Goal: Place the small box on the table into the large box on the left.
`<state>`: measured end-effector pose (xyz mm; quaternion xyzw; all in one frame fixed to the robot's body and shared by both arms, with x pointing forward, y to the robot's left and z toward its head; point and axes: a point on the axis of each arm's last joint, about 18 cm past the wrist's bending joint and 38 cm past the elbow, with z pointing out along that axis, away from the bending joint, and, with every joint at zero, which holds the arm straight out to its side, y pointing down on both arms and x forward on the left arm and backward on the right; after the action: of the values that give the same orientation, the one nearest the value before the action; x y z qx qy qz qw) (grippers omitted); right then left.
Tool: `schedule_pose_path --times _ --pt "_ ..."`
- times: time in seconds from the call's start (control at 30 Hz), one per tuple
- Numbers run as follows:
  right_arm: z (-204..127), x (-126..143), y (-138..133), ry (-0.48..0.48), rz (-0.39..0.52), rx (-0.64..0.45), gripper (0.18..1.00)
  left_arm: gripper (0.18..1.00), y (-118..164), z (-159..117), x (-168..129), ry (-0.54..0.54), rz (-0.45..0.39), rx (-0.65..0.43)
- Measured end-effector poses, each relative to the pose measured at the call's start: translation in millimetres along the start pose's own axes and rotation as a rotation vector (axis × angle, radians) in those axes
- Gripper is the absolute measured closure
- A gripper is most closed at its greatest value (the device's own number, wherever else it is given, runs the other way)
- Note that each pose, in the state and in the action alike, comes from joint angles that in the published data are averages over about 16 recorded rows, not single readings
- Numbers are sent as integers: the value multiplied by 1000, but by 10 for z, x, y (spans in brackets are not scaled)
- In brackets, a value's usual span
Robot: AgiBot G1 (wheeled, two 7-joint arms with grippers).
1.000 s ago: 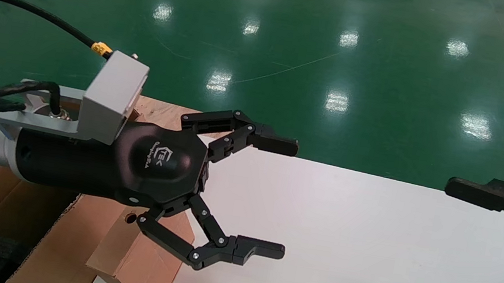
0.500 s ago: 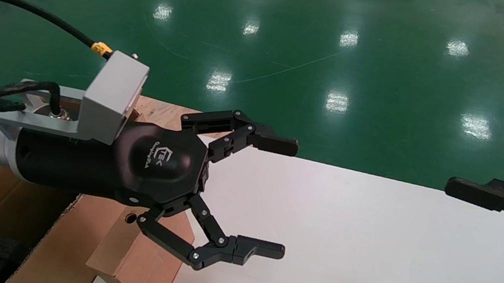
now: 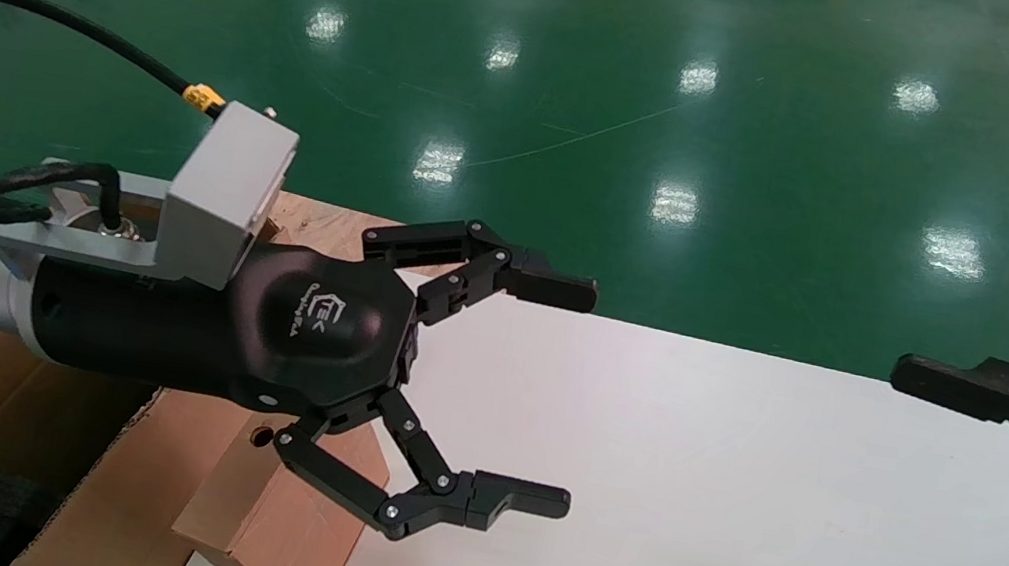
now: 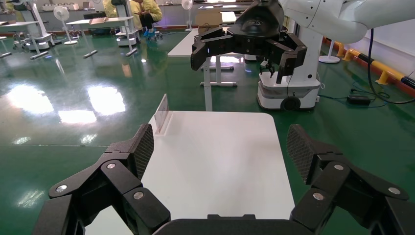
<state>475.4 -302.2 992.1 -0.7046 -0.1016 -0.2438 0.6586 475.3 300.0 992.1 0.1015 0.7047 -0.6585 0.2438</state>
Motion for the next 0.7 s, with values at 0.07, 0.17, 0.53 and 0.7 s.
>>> schedule_pose_path --times 0.07,0.17,0.53,0.7 --pt "0 0 0 0 0 0 178 184 0 0 0 0 0 0" --pt "0 0 0 0 0 0 179 184 0 0 0 0 0 0" --pt "0 0 0 0 0 0 218 184 0 0 0 0 0 0" --pt "0 0 0 0 0 0 268 184 0 0 0 0 0 0"
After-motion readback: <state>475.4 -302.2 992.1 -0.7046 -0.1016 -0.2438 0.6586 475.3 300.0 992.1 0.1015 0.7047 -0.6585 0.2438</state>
